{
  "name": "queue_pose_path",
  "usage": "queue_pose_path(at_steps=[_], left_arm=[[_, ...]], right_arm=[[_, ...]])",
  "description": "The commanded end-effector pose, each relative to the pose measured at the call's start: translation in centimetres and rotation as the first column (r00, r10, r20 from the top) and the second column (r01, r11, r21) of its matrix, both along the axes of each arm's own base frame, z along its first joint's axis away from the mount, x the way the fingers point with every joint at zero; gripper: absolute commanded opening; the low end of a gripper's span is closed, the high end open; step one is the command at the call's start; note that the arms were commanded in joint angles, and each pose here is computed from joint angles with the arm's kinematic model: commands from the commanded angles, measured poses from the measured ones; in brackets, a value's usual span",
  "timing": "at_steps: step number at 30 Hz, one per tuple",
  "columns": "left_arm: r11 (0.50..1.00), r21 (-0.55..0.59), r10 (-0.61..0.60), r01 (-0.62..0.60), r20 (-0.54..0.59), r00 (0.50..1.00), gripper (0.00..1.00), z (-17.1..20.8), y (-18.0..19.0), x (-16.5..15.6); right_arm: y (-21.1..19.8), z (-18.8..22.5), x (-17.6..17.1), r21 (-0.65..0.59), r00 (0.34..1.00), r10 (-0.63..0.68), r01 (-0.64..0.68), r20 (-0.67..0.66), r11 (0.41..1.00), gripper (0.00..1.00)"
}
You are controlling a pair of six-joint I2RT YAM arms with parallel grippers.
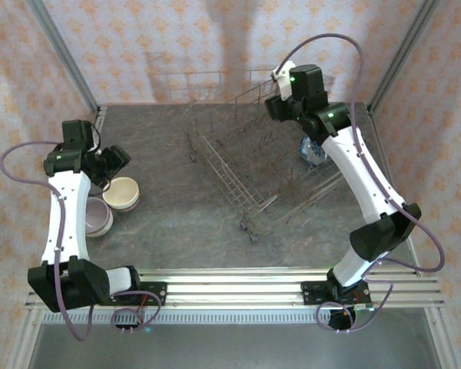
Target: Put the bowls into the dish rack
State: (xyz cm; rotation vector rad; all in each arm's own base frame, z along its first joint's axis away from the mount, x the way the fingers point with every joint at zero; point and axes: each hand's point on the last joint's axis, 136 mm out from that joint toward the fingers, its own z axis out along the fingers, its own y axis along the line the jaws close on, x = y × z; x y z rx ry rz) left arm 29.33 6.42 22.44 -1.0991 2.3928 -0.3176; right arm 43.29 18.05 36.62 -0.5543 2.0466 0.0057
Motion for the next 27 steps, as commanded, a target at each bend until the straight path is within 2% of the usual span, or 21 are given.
queue_pose_path(at_steps=[1,7,11,16,23,27], left_arm=[[1.000,-0.011,0.004,-0.005,-0.088,0.996,0.66,-2.2,1.2,-2.3],[1.000,-0.010,-0.022,0.020,-0.230,0.973,0.62,-5.5,2.5,-2.3],[0.999,0.030,-0.014,0.023,-0.273,0.962,0.62,-6.3,3.3,-2.9],[1.000,-0.031,-0.011,0.001,-0.322,0.947,0.61,-7.2,2.5,-3.7],[0.986,-0.090,0.100,-0.139,-0.347,0.933,0.58,-8.8,1.3,-5.4],[0.955,-0.123,0.213,-0.269,-0.345,0.914,0.55,-9.6,0.9,-5.9]], right_arm=[[3.4,-2.2,-2.4,0.074,0.984,0.121,-0.111,-0.134,0.991,0.66],[6.3,-2.9,-3.7,0.153,0.961,0.193,-0.165,-0.198,0.974,0.62],[7.3,-3.7,-4.4,0.162,0.952,0.212,-0.179,-0.221,0.970,0.61],[7.5,-4.6,-4.4,0.177,0.948,0.205,-0.165,-0.242,0.970,0.60],[7.6,-5.7,-4.6,0.168,0.941,0.218,-0.178,-0.260,0.969,0.60],[7.7,-5.8,-4.8,0.166,0.936,0.236,-0.197,-0.263,0.966,0.60]])
